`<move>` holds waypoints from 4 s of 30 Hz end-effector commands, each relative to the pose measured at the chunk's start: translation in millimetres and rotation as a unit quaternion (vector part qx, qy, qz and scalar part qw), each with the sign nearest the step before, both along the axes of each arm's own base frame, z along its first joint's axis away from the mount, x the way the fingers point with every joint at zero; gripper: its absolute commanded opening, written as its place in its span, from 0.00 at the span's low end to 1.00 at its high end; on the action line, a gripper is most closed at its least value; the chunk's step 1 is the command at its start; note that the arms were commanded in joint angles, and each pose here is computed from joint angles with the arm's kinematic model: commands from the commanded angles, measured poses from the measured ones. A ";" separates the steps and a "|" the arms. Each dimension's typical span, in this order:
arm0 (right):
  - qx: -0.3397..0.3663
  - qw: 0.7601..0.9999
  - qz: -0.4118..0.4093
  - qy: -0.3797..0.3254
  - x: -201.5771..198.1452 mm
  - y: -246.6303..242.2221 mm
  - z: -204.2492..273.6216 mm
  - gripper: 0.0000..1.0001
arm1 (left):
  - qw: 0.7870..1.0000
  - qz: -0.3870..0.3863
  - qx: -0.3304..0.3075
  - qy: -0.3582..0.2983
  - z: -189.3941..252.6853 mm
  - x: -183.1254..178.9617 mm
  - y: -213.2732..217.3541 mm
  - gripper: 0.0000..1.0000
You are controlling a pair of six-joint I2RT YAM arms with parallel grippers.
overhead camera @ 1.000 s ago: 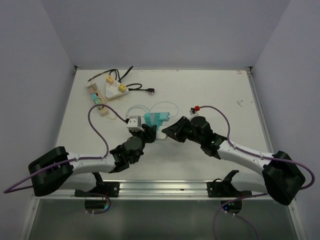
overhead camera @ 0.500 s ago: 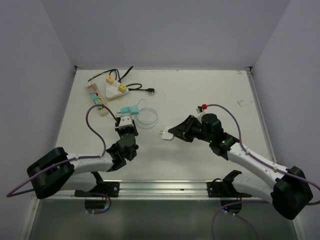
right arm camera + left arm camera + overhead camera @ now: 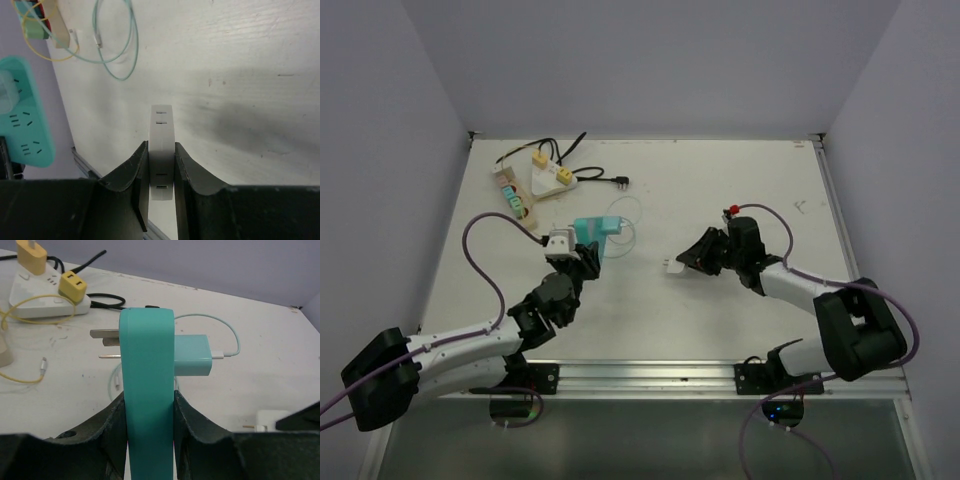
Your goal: Pull the plug off the socket
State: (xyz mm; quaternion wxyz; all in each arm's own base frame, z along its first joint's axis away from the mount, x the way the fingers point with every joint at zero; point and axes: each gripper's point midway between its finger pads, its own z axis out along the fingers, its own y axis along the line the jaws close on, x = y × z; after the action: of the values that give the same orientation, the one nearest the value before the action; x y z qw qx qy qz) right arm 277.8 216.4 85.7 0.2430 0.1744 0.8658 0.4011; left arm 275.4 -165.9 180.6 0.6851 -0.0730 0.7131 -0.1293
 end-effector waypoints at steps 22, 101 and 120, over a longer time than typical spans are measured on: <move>-0.027 0.998 -0.015 -0.047 40.8 -42.8 -25.7 0.90 | 0.989 -0.138 -0.043 0.039 -29.0 -22.6 -43.4 0.00; -0.058 0.914 0.262 -0.303 -4.0 116.8 89.8 0.00 | 0.941 -0.241 0.089 0.219 9.7 -53.0 -67.6 0.90; -0.052 0.866 0.312 -0.387 -22.7 112.9 98.8 0.00 | 0.907 -0.268 0.003 0.326 -36.4 -46.2 -84.9 0.70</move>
State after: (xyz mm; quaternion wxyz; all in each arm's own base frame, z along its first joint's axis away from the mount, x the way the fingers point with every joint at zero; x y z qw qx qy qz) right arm 254.5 322.6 146.4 0.3762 -0.2610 0.7827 0.4215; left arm 229.3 -237.9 139.1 0.3629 0.0965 0.8951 -0.2405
